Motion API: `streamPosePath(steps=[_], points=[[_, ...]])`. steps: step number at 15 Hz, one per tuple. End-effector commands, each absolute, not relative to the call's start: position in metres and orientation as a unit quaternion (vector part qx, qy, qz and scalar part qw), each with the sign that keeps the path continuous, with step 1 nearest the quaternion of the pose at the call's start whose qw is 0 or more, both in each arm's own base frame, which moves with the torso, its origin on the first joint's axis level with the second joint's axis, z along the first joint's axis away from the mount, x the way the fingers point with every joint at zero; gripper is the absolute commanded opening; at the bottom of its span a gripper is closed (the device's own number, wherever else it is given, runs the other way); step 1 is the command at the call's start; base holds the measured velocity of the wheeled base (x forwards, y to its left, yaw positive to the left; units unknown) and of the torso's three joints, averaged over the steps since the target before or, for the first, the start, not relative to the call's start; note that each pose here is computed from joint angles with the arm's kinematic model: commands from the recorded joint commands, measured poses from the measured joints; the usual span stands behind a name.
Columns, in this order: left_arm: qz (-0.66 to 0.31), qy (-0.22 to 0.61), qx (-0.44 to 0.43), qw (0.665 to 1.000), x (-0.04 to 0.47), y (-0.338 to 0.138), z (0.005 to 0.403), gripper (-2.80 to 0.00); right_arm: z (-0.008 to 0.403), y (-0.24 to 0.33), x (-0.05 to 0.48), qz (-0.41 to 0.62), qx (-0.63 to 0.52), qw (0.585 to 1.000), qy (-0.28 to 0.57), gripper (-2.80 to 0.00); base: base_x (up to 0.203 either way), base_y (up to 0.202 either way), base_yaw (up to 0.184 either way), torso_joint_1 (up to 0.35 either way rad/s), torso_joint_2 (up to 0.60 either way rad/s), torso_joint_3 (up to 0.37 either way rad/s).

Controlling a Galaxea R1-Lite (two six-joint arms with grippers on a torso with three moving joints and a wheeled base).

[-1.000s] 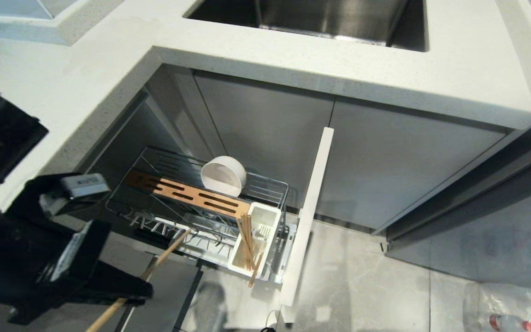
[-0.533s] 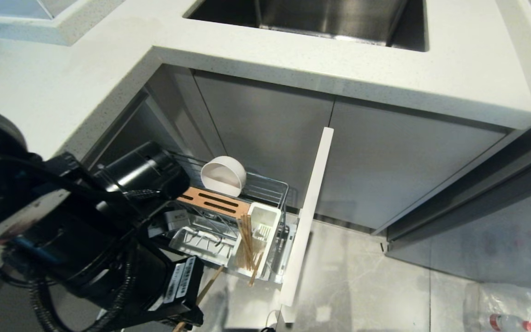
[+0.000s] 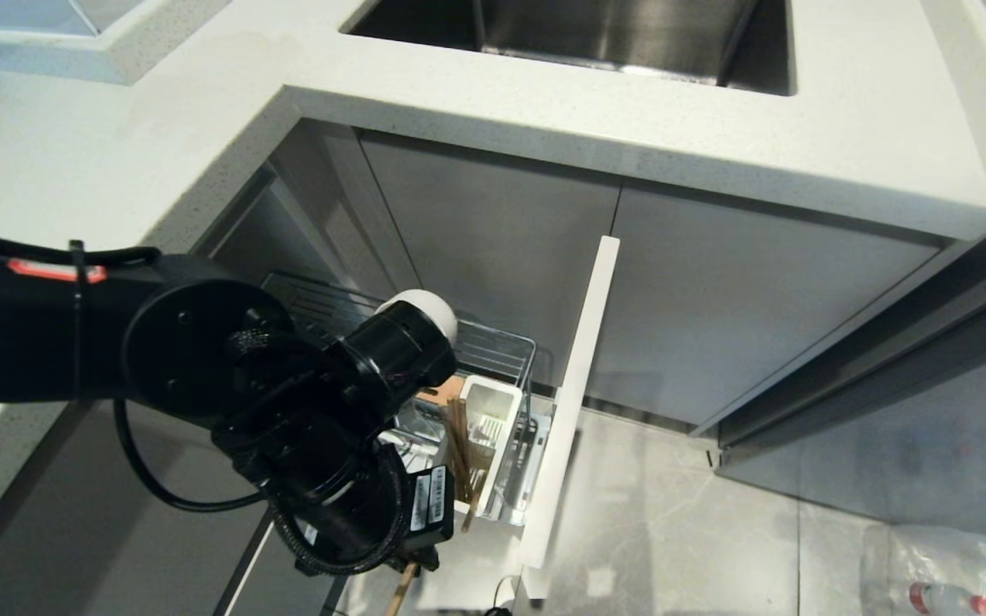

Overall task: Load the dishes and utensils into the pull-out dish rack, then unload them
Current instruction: Pick up the chopsticks and place it in the cupboard

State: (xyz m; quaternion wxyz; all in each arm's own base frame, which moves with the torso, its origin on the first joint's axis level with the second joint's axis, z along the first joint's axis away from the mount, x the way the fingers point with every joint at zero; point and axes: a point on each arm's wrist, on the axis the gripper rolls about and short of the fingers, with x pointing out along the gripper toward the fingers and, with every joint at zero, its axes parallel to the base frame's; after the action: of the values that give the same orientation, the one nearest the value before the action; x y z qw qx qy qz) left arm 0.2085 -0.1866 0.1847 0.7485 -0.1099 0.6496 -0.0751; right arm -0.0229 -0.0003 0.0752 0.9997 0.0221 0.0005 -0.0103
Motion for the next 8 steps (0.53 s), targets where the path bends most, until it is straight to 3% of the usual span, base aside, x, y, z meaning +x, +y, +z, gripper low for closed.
streamPosePath(steps=[1,8], points=[[-0.056,0.659,-0.111,0.741,0.222,-0.190,0.172,-2.80,0.075,0.000,-0.023,-0.010,0.022,1.000,0.001,-2.80,0.000,0.000,0.000,0.000,0.00,0.000],[-0.043,0.647,-0.137,0.749,0.260,-0.192,0.154,-2.80,0.075,0.000,-0.023,-0.011,0.022,1.000,0.001,-2.80,0.000,0.000,0.000,0.000,0.00,0.000]])
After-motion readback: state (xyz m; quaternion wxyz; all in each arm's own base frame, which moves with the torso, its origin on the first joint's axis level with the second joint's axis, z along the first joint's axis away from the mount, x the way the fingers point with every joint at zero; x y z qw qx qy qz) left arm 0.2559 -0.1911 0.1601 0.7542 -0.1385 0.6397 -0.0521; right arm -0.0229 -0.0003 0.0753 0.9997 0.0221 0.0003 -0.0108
